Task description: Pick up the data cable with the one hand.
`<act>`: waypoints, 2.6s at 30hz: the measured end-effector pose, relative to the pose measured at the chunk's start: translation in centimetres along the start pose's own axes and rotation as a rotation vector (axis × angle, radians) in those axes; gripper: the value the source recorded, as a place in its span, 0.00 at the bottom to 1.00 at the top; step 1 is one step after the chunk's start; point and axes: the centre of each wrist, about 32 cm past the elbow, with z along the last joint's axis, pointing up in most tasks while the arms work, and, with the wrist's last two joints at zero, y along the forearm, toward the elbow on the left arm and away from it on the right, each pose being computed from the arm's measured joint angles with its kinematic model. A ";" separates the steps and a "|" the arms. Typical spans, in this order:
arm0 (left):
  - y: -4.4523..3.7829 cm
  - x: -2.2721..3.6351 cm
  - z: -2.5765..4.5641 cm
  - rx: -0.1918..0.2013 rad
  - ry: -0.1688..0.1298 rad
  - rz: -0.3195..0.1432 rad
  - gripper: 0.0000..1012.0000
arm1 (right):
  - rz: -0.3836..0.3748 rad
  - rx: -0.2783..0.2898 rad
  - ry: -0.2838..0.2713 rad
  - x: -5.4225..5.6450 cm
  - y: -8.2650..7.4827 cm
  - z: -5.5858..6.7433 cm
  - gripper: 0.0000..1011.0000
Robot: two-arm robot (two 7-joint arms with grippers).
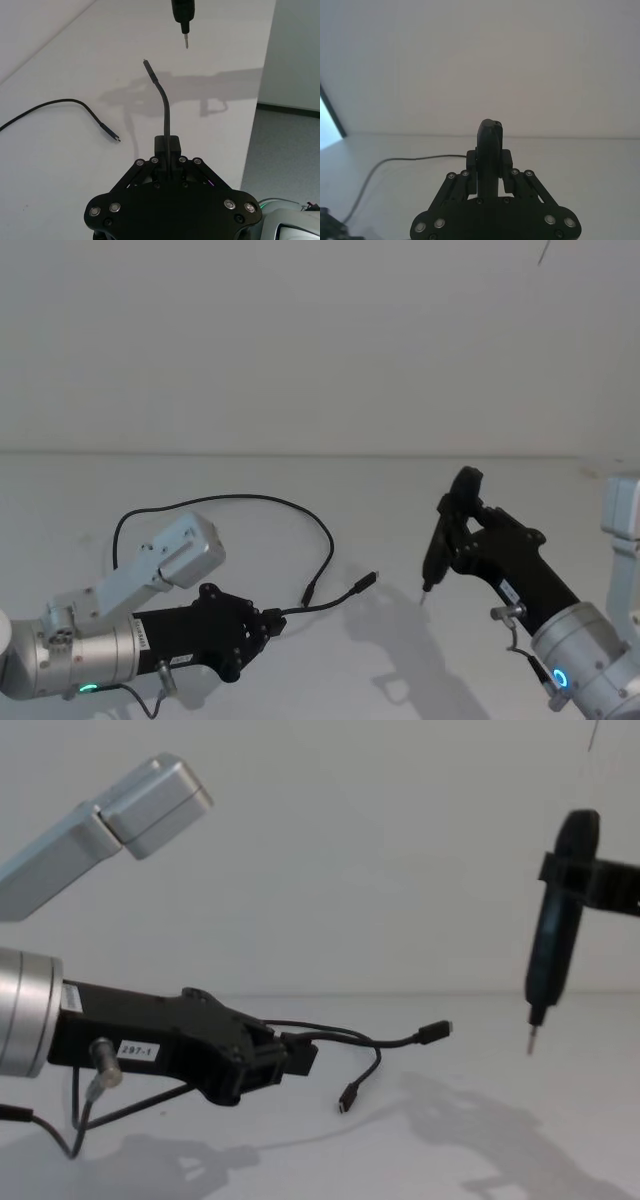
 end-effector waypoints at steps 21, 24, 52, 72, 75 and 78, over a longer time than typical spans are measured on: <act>0.14 -0.09 0.20 -0.007 -0.007 -0.001 0.04 | 0.062 0.053 0.074 -1.5 1.5 0.6 0.28; 0.15 -0.10 0.21 -0.008 -0.008 -0.001 0.04 | 0.061 0.068 0.079 -1.5 1.8 0.3 0.28; 0.17 -0.11 0.24 -0.008 -0.009 -0.002 0.04 | 0.041 0.112 0.070 -1.0 3.7 -2.2 0.28; 0.16 -0.11 0.24 -0.008 -0.009 -0.002 0.04 | 0.028 0.104 0.057 -0.7 3.8 -3.3 0.28; 0.17 -0.11 0.24 -0.008 -0.009 -0.002 0.04 | 0.026 0.105 0.057 -0.6 3.9 -3.3 0.28; 0.17 -0.11 0.24 -0.008 -0.009 -0.002 0.04 | 0.024 0.105 0.058 -0.6 3.9 -3.3 0.28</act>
